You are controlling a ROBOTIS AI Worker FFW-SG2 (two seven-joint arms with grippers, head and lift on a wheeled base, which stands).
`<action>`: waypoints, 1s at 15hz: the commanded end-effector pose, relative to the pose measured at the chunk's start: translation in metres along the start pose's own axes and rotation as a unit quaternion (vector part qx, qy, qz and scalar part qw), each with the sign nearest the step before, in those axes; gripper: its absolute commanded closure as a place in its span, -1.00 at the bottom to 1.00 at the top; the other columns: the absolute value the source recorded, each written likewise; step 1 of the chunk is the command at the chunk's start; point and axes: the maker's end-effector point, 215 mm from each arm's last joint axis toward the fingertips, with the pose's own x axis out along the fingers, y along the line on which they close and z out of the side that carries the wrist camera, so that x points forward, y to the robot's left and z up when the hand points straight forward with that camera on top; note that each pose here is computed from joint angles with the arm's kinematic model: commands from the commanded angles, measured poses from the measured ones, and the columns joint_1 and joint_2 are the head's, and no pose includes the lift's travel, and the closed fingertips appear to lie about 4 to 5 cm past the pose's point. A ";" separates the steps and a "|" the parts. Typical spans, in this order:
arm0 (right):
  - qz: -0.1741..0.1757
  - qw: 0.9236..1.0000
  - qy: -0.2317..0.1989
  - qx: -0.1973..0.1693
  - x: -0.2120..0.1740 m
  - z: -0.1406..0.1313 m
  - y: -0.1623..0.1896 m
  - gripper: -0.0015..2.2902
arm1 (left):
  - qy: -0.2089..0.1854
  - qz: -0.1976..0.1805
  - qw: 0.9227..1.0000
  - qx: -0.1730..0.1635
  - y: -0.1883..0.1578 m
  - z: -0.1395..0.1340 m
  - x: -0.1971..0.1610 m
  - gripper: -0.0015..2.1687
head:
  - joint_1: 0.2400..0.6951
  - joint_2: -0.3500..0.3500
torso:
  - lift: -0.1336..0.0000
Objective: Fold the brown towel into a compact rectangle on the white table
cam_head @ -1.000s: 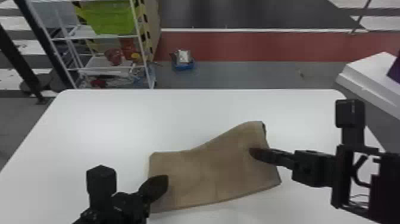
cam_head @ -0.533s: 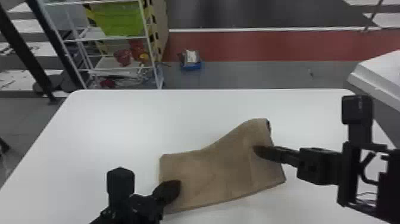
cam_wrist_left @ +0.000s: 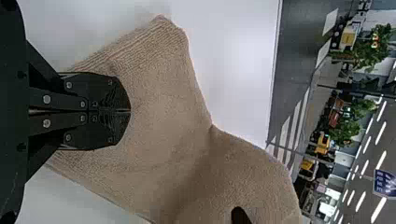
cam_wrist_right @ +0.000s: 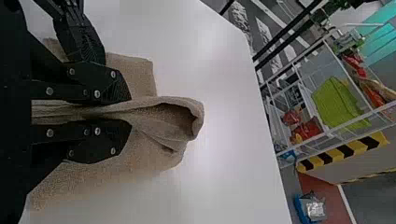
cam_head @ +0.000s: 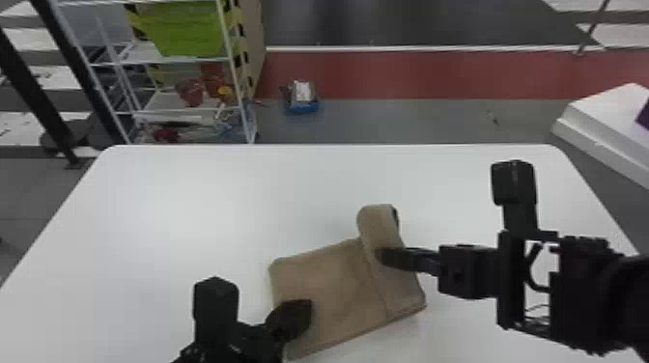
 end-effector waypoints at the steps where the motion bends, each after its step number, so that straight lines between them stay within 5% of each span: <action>1: 0.009 1.000 0.015 -0.008 0.009 -0.008 0.013 -0.13 | 0.000 -0.004 1.000 0.001 -0.005 0.001 0.002 0.92 | 1.00 0.11 | -0.85; 9: 0.016 0.998 0.065 -0.018 0.040 -0.035 0.026 -0.13 | -0.004 -0.013 1.000 0.001 -0.015 0.005 0.002 0.92 | 1.00 0.20 | -0.85; 15: 0.005 0.999 0.053 -0.012 0.034 -0.026 0.015 -0.13 | -0.032 0.002 0.999 -0.007 0.012 0.027 -0.028 0.92 | 1.00 0.29 | -0.85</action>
